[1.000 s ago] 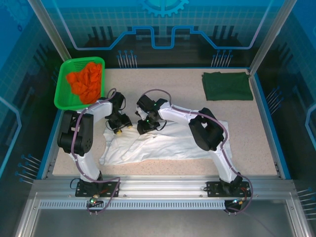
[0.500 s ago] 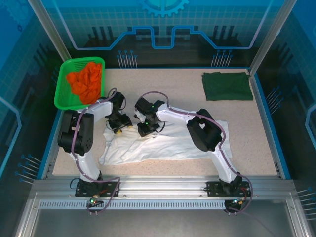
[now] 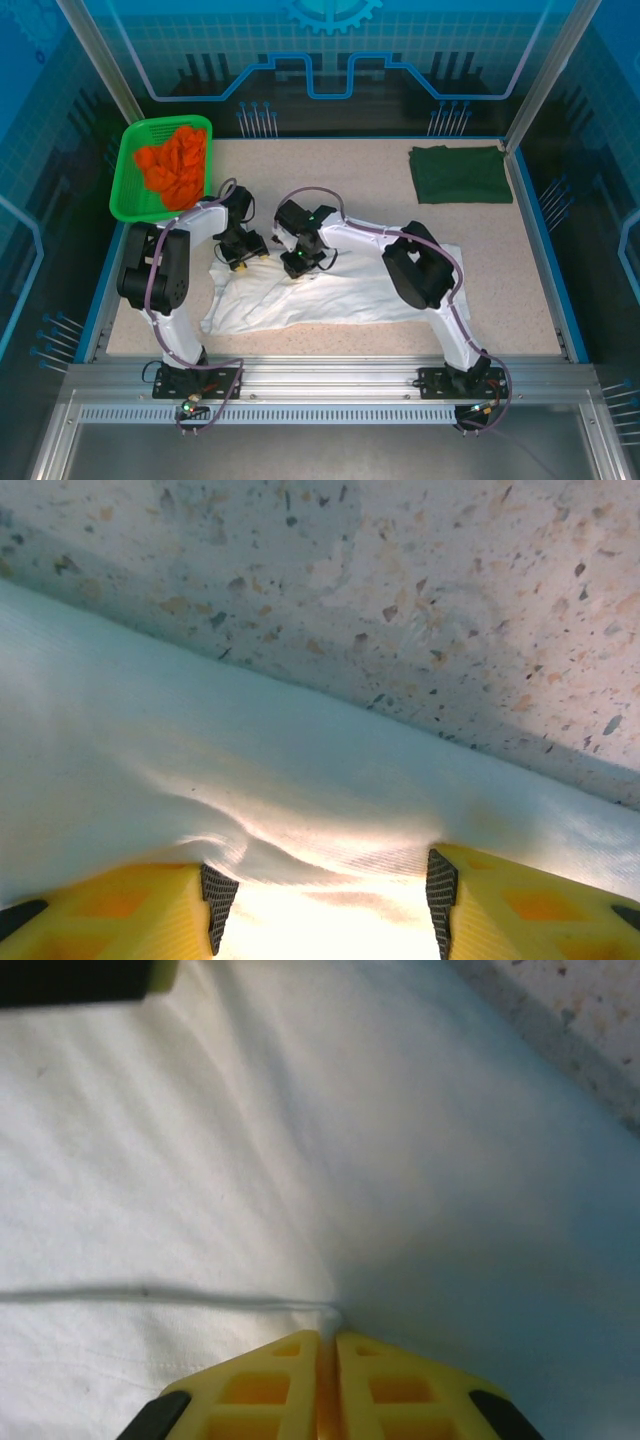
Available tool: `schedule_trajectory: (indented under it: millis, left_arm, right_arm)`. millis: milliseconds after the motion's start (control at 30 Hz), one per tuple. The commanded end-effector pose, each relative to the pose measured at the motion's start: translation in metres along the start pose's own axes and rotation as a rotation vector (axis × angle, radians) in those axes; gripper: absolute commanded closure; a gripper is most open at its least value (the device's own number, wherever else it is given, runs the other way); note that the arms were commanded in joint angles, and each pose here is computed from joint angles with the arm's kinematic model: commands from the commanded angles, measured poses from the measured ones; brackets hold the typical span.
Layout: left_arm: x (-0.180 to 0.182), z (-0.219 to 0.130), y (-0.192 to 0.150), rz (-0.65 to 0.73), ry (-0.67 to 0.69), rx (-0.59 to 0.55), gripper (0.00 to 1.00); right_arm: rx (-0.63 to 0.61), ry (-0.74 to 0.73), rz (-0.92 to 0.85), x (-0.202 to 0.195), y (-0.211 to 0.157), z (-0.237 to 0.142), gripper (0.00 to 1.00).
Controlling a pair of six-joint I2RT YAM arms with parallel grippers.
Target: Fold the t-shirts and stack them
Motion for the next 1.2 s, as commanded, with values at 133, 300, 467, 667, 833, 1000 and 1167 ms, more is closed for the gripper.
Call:
schedule_trajectory:
  millis: [133, 300, 467, 667, 833, 1000, 1167]
  left_arm:
    - [0.014, 0.013, 0.001, 0.013, 0.096, 0.025, 0.42]
    - [0.014, 0.014, 0.002, 0.012, 0.101, 0.023, 0.42]
    - [0.013, 0.014, 0.003, 0.011, 0.102, 0.023, 0.41]
    - [0.011, 0.015, 0.006, 0.014, 0.106, 0.019, 0.41]
    - [0.007, 0.013, 0.009, 0.012, 0.098, 0.019, 0.40]
    - [-0.004, -0.005, 0.014, 0.020, 0.062, -0.008, 0.39]
    - [-0.024, -0.056, 0.018, 0.037, -0.018, -0.111, 0.31]
  right_arm:
    - [-0.097, 0.029, -0.109, 0.020, -0.002, -0.031, 0.88]
    - [-0.107, 0.056, -0.132, 0.024, -0.012, -0.034, 0.91]
    - [-0.098, 0.084, -0.156, 0.028, -0.034, -0.036, 0.91]
    - [-0.103, 0.114, -0.191, 0.034, -0.066, -0.044, 0.86]
    - [-0.092, 0.094, -0.147, 0.027, -0.092, -0.048, 0.70]
    - [-0.196, 0.104, -0.015, 0.012, -0.102, -0.080, 0.61]
    - [-0.330, 0.083, 0.323, -0.047, -0.102, -0.120, 0.61]
Point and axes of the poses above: each hand's point on the last joint's axis, 136 mm out from that joint toward the fingers, its own z axis out along the fingers, its own x axis along the line the jaws close on, y = z × x, the point moved 5 cm from there along -z, back along the fingers, and after that the axes turned 10 degrees about -z, right-handed, at the moved point
